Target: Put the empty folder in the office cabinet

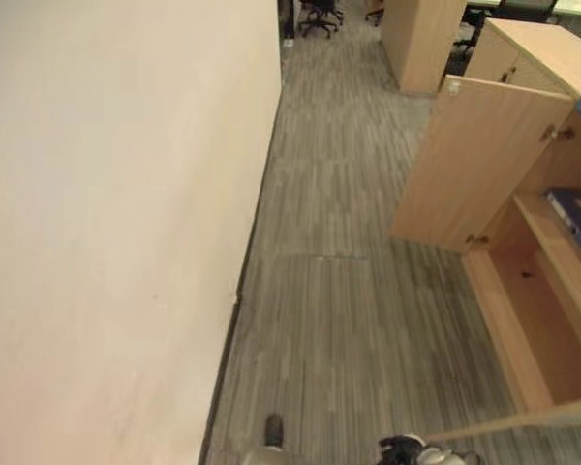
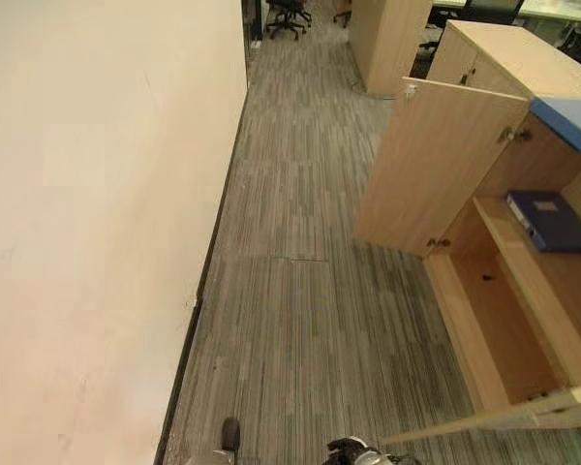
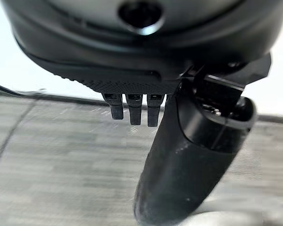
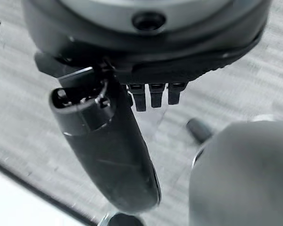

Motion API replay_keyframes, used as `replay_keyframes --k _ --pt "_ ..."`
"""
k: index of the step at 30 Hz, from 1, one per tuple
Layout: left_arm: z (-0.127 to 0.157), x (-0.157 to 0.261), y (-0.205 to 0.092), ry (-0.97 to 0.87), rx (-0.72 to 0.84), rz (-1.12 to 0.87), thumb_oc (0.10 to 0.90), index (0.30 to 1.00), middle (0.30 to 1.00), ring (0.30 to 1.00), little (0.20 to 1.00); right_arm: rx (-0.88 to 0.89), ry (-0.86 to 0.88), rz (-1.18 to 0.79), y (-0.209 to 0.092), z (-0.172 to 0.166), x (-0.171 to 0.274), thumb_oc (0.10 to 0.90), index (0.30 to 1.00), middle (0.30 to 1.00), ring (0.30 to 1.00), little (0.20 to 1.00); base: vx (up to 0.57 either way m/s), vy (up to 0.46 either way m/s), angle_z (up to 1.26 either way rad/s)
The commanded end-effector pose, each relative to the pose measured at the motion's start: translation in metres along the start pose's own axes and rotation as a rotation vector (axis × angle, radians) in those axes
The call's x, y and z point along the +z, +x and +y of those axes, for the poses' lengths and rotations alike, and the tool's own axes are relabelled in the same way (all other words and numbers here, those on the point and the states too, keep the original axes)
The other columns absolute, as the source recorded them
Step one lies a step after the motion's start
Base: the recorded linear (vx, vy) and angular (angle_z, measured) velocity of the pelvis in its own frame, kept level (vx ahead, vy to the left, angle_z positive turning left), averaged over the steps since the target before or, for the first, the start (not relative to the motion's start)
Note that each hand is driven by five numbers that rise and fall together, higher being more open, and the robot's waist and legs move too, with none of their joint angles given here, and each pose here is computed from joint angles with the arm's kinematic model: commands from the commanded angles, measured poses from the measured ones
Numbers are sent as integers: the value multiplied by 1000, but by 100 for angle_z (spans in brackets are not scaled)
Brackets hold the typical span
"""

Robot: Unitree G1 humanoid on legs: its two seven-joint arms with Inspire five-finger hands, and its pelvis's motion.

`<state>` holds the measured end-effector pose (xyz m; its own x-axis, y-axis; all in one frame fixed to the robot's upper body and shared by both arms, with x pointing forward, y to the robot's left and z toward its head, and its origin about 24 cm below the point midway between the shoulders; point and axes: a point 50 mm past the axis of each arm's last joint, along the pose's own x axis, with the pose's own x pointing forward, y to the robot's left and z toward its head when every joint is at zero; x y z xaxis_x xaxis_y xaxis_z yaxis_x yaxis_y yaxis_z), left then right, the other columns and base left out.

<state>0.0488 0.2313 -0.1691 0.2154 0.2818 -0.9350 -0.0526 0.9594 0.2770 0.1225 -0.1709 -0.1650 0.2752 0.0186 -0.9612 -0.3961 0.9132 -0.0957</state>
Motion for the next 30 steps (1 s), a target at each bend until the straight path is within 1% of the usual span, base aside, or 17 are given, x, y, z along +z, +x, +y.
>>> replay_keyframes --k 1,3,7,8,11,15,16,17,18,22,23,24,25,26,28,29,30 --pt "11 11 1 13 47 -46 800 900 900 900 900 -33 -34 11 -2 -20 6 800 900 900 900 900 192 333 18" --pt "17 24 2 20 67 -89 800 900 900 900 900 -30 -58 -6 -2 -19 15 800 900 900 900 900 174 292 -4" --pt "23 34 1 39 82 -124 800 900 900 900 900 -33 -80 -45 -2 -19 31 800 900 900 900 900 193 270 -5" --pt "25 34 1 50 86 -127 800 900 900 900 900 -46 -79 -73 -3 -24 41 800 900 900 900 900 181 312 -15" --pt "28 30 1 52 90 -116 800 900 900 900 900 -48 -77 -90 -4 -25 46 800 900 900 900 900 147 273 -32" --pt "30 27 1 54 99 -106 800 900 900 900 900 -56 -19 -167 -6 -22 62 800 900 900 900 900 94 151 -11" --pt "28 25 1 36 91 -100 800 900 900 900 900 -68 33 -189 -6 -24 64 800 900 900 900 900 38 50 5" --pt "28 25 1 36 91 -100 800 900 900 900 900 -68 33 -189 -6 -24 64 800 900 900 900 900 53 74 -2" --pt "26 24 1 23 85 -95 800 900 900 900 900 -78 72 -201 -7 -27 65 800 900 900 900 900 66 31 -4" --pt "18 9 1 -33 78 -40 800 900 900 900 900 -147 267 -241 -10 -43 65 800 900 900 900 900 125 -15 -16" --pt "18 10 1 -33 78 -40 800 900 900 900 900 -147 268 -241 -10 -43 65 800 900 900 900 900 243 -90 -11" --pt "17 3 0 -55 77 -10 800 900 900 900 900 -159 376 -249 -11 -48 63 800 900 900 900 900 179 -71 1" --pt "17 3 0 -55 77 -11 800 900 900 900 900 -159 376 -249 -11 -48 63 800 900 900 900 900 367 -182 -2" --pt "17 -3 0 -74 83 14 800 900 900 900 900 -167 457 -260 -11 -49 60 800 900 900 900 900 286 -159 3" --pt "15 -9 0 -109 86 34 800 900 900 900 900 -181 517 -260 -11 -51 54 800 900 900 900 900 292 -152 3" --pt "15 -9 0 -108 86 34 800 900 900 900 900 -181 518 -260 -11 -51 54 800 900 900 900 900 400 -170 9" --pt "11 -19 -2 -132 89 68 800 900 900 900 900 -215 562 -216 -9 -52 38 800 900 900 900 900 394 -159 9"
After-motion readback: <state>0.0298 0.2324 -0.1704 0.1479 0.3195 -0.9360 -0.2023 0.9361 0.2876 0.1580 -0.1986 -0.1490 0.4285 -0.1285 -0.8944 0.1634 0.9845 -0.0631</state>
